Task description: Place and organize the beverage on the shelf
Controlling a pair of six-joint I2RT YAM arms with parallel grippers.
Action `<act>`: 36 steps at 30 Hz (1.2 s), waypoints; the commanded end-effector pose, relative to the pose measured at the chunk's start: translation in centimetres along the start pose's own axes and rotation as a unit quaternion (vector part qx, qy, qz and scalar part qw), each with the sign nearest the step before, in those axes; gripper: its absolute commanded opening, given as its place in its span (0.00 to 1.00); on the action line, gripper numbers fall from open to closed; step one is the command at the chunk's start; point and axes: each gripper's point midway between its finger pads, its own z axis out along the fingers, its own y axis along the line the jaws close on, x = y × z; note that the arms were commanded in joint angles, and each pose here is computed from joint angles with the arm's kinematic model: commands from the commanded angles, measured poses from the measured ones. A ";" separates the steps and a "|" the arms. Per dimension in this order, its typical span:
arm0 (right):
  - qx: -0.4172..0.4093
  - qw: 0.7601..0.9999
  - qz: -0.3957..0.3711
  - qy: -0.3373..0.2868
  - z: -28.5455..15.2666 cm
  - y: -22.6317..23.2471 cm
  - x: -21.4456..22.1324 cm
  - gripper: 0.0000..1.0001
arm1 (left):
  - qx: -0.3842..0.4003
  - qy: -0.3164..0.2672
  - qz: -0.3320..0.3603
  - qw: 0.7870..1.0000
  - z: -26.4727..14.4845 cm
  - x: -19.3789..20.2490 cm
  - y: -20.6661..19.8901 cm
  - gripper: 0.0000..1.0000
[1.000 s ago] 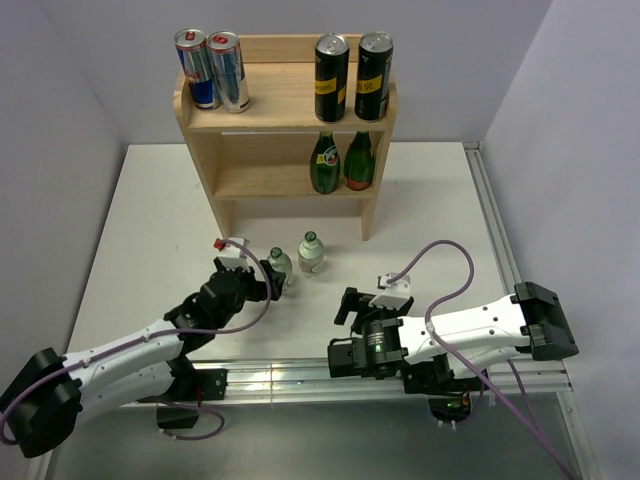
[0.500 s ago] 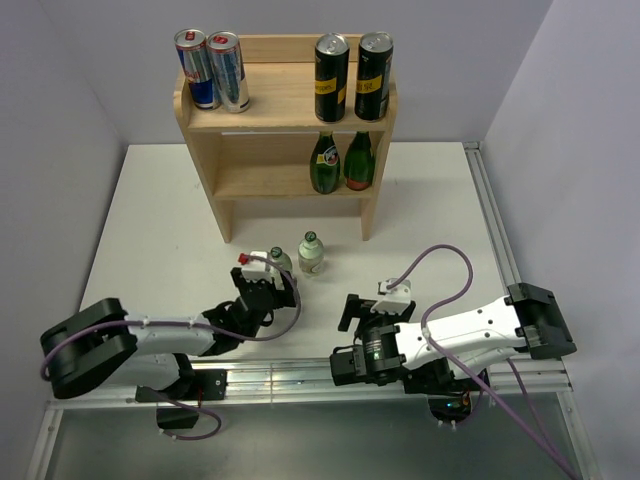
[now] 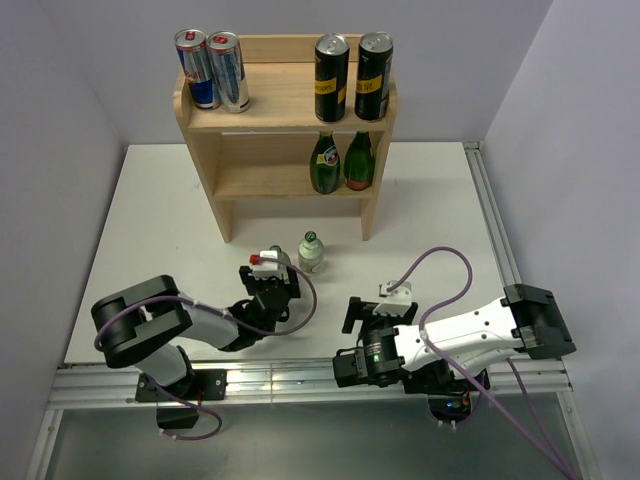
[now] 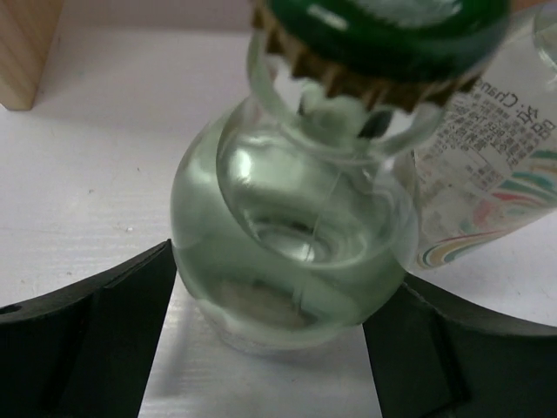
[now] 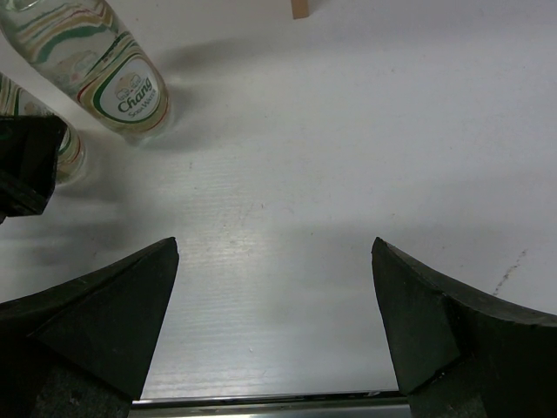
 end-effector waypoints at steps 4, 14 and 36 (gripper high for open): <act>-0.009 0.998 0.067 -0.017 0.2 0.8 -0.1 0.99 | -0.009 -0.051 -0.015 0.999 1.1 -2.4 -1.3 0.86; -0.004 0.998 0.063 -0.015 0.3 0.2 0.2 1.00 | -0.026 -0.051 -0.003 0.998 2.9 -1.7 -0.4 0.56; -0.016 0.997 0.077 -0.012 0.1 0.4 0.4 1.00 | -0.035 -0.060 0.004 0.998 0.6 -16.7 -0.1 0.00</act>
